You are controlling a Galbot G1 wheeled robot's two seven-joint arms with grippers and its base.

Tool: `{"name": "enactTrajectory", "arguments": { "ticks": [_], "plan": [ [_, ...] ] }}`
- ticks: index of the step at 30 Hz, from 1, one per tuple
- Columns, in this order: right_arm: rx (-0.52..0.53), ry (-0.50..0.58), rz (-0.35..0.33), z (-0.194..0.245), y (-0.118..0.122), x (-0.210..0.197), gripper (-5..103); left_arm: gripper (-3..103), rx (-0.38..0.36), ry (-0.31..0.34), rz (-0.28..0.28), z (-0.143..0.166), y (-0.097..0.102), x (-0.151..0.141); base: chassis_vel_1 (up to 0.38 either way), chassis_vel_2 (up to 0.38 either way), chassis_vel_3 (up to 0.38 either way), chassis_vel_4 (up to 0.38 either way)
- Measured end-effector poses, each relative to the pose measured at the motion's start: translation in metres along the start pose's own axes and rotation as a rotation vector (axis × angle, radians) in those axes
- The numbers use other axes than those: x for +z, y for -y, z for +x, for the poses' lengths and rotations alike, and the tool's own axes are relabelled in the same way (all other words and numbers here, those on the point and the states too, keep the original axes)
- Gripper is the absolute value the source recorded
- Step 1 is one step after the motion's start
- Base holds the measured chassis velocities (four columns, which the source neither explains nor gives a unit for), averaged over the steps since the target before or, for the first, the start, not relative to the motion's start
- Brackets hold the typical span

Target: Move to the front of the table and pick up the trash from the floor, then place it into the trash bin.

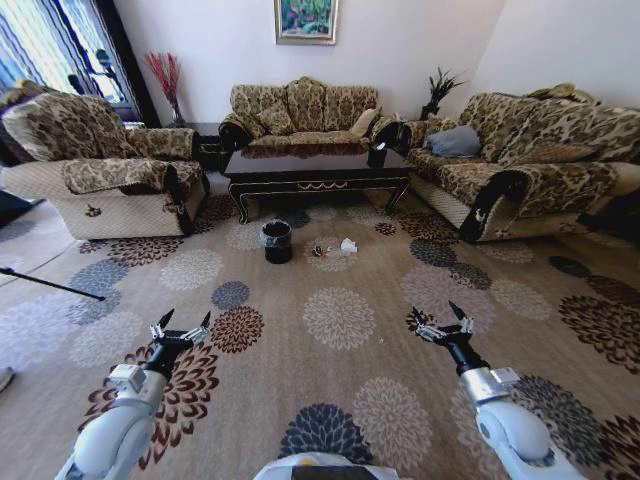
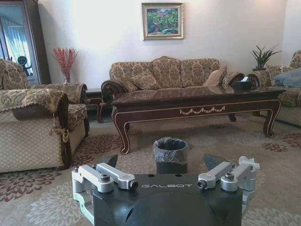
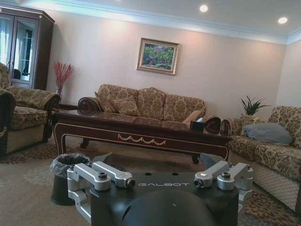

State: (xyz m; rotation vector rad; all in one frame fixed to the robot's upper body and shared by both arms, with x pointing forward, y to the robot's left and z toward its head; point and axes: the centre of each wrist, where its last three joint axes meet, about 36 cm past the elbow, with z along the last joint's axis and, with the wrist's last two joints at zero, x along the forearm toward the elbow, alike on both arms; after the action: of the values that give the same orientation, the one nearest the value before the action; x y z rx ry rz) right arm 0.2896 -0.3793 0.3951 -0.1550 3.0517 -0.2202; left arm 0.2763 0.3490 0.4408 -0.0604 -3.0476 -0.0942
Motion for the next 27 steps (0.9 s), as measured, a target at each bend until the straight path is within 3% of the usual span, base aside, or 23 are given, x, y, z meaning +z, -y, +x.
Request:
{"name": "enactTrajectory", "arguments": {
  "ticks": [27],
  "plan": [
    [0.005,-0.009,-0.019,0.016,-0.011,0.010,100,100,-0.031,-0.010,0.012,0.002,-0.003,0.003,0.000,0.000,0.000,0.000]
  ]
}}
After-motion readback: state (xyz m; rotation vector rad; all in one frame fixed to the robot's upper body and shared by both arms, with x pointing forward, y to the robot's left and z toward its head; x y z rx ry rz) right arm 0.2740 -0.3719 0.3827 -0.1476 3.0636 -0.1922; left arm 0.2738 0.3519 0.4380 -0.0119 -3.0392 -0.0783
